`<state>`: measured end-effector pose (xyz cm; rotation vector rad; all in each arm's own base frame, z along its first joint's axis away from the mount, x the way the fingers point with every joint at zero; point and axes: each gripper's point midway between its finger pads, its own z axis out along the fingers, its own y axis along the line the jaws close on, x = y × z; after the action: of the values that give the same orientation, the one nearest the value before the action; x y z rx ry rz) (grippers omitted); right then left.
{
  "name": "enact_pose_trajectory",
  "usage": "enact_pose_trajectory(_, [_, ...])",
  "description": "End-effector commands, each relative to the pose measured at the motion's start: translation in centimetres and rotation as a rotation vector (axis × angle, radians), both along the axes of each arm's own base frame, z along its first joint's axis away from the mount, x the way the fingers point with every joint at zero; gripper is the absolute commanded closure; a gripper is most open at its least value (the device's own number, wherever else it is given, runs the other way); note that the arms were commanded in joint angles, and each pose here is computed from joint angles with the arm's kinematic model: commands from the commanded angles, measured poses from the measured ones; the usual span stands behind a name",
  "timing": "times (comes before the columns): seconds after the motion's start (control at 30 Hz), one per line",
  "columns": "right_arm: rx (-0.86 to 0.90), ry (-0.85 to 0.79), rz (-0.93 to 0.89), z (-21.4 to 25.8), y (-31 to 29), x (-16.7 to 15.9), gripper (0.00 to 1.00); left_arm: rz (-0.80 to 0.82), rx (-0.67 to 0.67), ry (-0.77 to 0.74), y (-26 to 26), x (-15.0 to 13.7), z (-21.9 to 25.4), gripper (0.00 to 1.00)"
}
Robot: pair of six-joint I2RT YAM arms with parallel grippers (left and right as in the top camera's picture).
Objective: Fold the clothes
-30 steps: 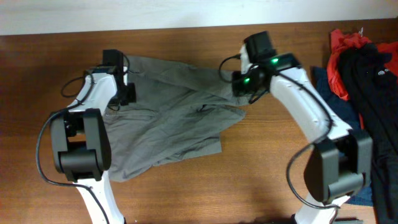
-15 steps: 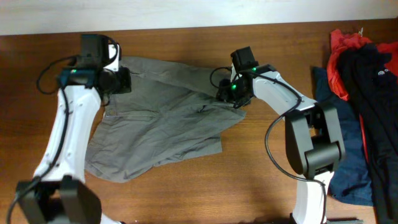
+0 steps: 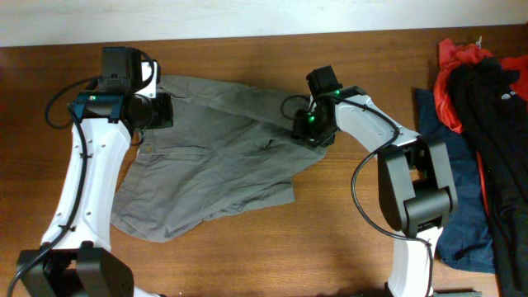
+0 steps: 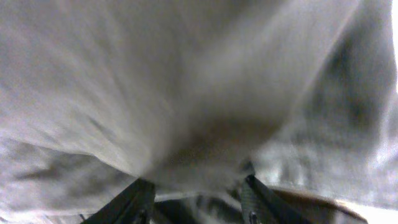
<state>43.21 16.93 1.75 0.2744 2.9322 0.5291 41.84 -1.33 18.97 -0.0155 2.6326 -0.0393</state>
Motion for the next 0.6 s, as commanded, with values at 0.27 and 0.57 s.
enact_pose_trajectory(0.27, [0.097,-0.286,-0.007,6.0,-2.3,6.5,0.96,-0.014,-0.003,0.015,-0.1,-0.9,0.4,0.78])
enact_pose_trajectory(0.57, [0.269,-0.592,0.049,15.1,-2.7,11.7,0.96,-0.014,-0.003,0.005,-0.1,-0.6,0.5,0.77])
